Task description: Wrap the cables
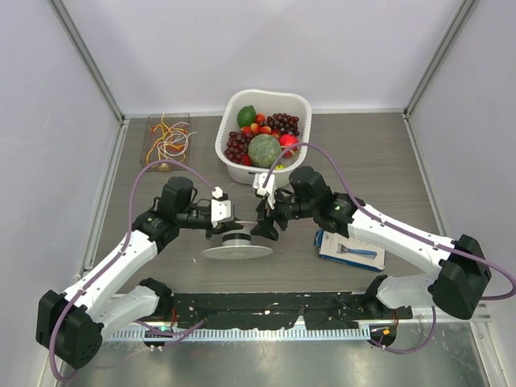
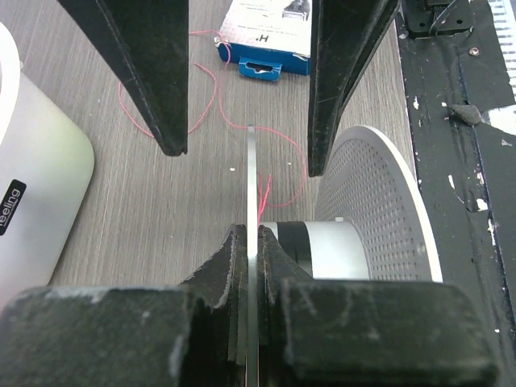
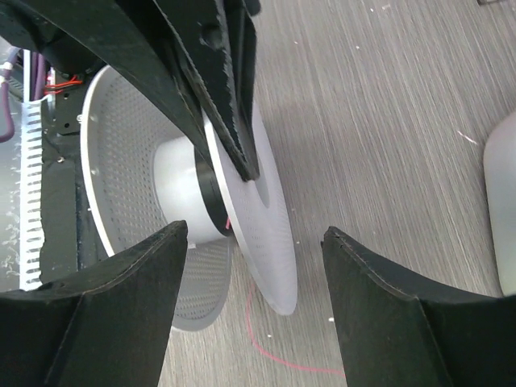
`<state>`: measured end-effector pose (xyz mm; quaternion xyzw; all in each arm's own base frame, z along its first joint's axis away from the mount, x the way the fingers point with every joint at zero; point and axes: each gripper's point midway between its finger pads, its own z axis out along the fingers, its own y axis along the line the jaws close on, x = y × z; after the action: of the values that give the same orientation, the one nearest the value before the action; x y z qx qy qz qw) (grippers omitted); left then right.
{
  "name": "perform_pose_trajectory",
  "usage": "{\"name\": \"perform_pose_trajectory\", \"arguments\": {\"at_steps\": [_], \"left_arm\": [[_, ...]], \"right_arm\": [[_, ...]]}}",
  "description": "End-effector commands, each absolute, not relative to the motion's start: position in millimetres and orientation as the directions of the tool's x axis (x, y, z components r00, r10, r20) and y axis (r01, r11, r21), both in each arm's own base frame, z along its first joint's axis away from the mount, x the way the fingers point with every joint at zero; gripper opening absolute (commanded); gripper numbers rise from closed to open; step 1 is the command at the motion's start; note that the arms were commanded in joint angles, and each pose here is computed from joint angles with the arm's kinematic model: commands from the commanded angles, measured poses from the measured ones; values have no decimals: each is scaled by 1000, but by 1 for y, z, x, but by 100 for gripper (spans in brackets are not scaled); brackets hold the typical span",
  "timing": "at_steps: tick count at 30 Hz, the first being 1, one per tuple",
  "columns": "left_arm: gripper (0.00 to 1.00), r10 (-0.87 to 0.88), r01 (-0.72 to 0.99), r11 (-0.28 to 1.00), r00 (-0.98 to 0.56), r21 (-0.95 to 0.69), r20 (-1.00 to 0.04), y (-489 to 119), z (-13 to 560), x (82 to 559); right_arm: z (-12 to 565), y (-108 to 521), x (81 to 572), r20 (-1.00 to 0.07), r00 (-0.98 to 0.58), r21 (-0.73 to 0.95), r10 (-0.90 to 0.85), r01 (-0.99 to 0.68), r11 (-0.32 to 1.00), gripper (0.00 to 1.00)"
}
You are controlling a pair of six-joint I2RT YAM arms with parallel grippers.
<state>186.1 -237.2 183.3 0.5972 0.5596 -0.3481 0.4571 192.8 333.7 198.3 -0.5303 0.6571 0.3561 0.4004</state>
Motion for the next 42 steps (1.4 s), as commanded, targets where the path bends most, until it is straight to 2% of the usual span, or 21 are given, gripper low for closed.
{"name": "perform_pose_trajectory", "arguments": {"at_steps": [1,9,12,19,20,25,31,34,36,42], "left_arm": [[0,317,982,3,180,191,-931,-242,199,184],[0,312,983,4,171,181,-935,-242,198,183],[0,310,983,5,171,182,-935,-242,199,183],[0,309,988,52,122,145,-943,-242,197,187],[0,309,989,54,116,140,-944,-241,196,186],[4,311,989,74,96,125,-946,-237,196,184],[36,334,987,56,126,153,-934,-233,189,181],[49,337,988,52,120,146,-934,-235,188,183],[52,343,989,51,116,142,-932,-236,186,185],[52,345,986,65,120,151,-931,-239,185,194]], "right_arm": [[222,352,191,-933,-25,-7,-359,-996,86,72],[209,360,203,-926,5,-46,-378,-994,100,47],[210,362,208,-929,18,-67,-369,-991,118,41],[203,364,205,-927,36,-82,-373,-991,107,14],[201,363,204,-926,37,-82,-376,-991,105,1],[201,361,206,-922,64,-111,-381,-988,104,1],[207,363,205,-928,84,-126,-363,-988,92,1],[208,364,205,-930,85,-125,-356,-988,89,1],[210,365,203,-931,87,-124,-354,-989,83,1],[211,365,201,-932,95,-127,-348,-990,69,1]]}}
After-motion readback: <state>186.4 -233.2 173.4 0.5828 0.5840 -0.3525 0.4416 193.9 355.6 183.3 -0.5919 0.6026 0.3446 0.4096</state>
